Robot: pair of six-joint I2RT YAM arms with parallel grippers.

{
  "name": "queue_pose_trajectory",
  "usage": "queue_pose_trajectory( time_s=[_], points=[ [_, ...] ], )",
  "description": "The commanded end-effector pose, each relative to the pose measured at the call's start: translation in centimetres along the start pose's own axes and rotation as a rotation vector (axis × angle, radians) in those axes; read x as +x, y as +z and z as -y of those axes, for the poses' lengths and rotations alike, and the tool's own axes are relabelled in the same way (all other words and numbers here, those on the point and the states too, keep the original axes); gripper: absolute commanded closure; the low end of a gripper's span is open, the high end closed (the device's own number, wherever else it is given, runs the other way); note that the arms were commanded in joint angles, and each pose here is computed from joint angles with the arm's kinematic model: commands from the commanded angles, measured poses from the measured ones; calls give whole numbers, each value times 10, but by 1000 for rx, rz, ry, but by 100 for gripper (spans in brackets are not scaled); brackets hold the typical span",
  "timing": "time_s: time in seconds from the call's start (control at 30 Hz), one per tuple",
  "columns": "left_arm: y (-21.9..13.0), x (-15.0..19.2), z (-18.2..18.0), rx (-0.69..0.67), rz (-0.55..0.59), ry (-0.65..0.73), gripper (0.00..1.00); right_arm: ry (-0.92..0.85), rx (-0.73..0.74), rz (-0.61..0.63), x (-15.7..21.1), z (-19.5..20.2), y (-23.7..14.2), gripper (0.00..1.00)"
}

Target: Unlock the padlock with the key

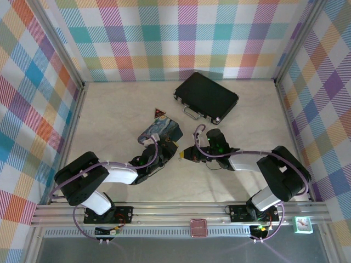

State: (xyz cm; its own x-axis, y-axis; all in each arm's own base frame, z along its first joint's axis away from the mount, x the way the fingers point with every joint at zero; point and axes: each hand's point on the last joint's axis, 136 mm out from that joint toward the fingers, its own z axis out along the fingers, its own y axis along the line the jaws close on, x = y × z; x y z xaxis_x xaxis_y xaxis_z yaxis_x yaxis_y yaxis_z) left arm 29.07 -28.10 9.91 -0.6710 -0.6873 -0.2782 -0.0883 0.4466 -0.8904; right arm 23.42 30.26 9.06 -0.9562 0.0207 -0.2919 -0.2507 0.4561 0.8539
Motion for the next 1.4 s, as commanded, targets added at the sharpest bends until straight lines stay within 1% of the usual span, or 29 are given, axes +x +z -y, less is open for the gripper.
queue_pose_trajectory(
  time_s=[0.0,0.2,0.37,0.5,0.6,0.77,0.93,1.1,1.37],
  points=[
    [1,1,23,84,-1,-24,100,-30,-38,-5,-4,-11,4,100],
    [-1,2,21,83,-2,-30,100,-48,-50,8,-7,-14,4,100],
    [-1,2,19,75,-1,-29,100,-71,-90,27,-14,-29,1,100],
    [-1,2,19,72,3,-21,100,-92,-70,34,-15,-33,-5,100],
    [1,1,20,74,10,-16,100,-89,-33,27,-13,-26,-7,100],
    [4,2,22,79,4,-11,100,-80,-39,30,-11,-25,-7,100],
    [6,4,25,95,-5,-22,100,-55,-39,10,-10,-18,0,100],
    [5,1,26,97,11,-21,100,-31,29,25,-3,-2,-6,100],
    [2,0,30,99,10,-15,100,-25,26,22,0,-3,-8,100]
  ],
)
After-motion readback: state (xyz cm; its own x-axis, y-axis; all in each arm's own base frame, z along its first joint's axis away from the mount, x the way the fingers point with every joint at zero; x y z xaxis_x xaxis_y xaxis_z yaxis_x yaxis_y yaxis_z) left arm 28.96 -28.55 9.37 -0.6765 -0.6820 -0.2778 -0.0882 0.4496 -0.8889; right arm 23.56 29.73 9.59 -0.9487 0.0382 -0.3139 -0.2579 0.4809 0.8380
